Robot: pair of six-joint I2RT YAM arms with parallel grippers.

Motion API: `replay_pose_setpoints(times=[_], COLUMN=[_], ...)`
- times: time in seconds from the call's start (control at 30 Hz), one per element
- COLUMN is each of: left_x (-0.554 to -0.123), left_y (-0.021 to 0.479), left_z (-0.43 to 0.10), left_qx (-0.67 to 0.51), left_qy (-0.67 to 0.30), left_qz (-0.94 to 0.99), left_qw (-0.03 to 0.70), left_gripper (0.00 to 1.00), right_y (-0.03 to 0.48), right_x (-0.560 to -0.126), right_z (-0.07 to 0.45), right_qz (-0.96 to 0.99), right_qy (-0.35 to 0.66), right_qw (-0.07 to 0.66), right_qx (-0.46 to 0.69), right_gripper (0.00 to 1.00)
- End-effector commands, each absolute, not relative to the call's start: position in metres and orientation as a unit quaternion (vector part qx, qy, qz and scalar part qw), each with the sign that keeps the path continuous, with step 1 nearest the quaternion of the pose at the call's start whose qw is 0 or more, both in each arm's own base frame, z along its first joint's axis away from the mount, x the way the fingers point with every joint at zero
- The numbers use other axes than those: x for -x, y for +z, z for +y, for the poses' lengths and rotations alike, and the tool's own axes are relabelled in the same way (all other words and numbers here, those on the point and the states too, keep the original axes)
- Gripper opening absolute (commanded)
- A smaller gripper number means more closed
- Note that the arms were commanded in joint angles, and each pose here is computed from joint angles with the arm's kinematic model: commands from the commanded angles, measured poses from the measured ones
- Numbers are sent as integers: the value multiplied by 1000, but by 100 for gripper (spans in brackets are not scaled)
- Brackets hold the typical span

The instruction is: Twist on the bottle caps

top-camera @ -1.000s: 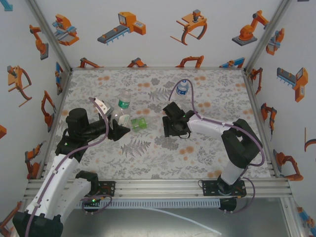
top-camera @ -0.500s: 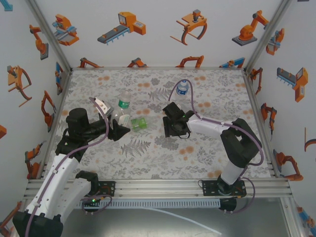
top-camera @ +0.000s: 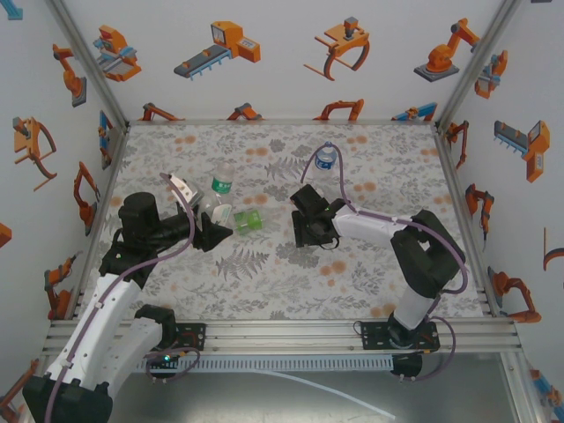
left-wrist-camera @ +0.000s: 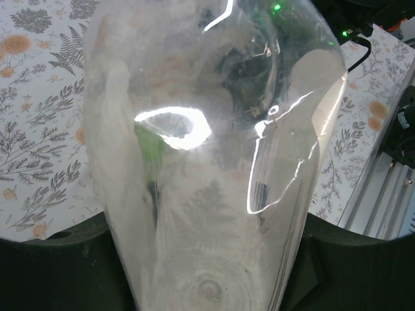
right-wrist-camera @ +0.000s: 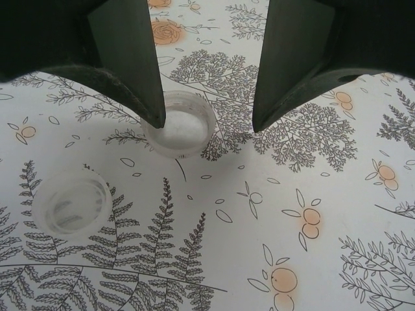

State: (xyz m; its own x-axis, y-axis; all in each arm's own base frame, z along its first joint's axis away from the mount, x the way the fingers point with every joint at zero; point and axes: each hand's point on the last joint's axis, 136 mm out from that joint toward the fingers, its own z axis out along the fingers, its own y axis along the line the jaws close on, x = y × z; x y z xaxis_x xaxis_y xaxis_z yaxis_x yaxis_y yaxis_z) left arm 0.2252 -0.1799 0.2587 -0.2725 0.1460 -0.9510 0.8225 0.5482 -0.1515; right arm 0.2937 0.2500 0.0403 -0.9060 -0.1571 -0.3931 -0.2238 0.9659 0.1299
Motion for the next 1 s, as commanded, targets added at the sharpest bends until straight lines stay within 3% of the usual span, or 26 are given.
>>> replay_pose_setpoints(times=[0.0, 0.23, 0.97], left_x=[-222, -223, -222], left_y=[266, 265, 266], left_z=[-183, -183, -184], left_qx=[-350, -351, -353], left_qy=[-339, -340, -343], left_qz=[711, 711, 710], left_qw=[507, 505, 504], left_gripper=[0, 0, 0], right_y=[54, 63, 62], right_x=[-299, -301, -299], right_z=[249, 247, 236], right_qz=[969, 968, 968], right_qy=[89, 80, 60], right_qw=[209, 215, 219], right_qx=[100, 104, 105], right_gripper=[53, 58, 59])
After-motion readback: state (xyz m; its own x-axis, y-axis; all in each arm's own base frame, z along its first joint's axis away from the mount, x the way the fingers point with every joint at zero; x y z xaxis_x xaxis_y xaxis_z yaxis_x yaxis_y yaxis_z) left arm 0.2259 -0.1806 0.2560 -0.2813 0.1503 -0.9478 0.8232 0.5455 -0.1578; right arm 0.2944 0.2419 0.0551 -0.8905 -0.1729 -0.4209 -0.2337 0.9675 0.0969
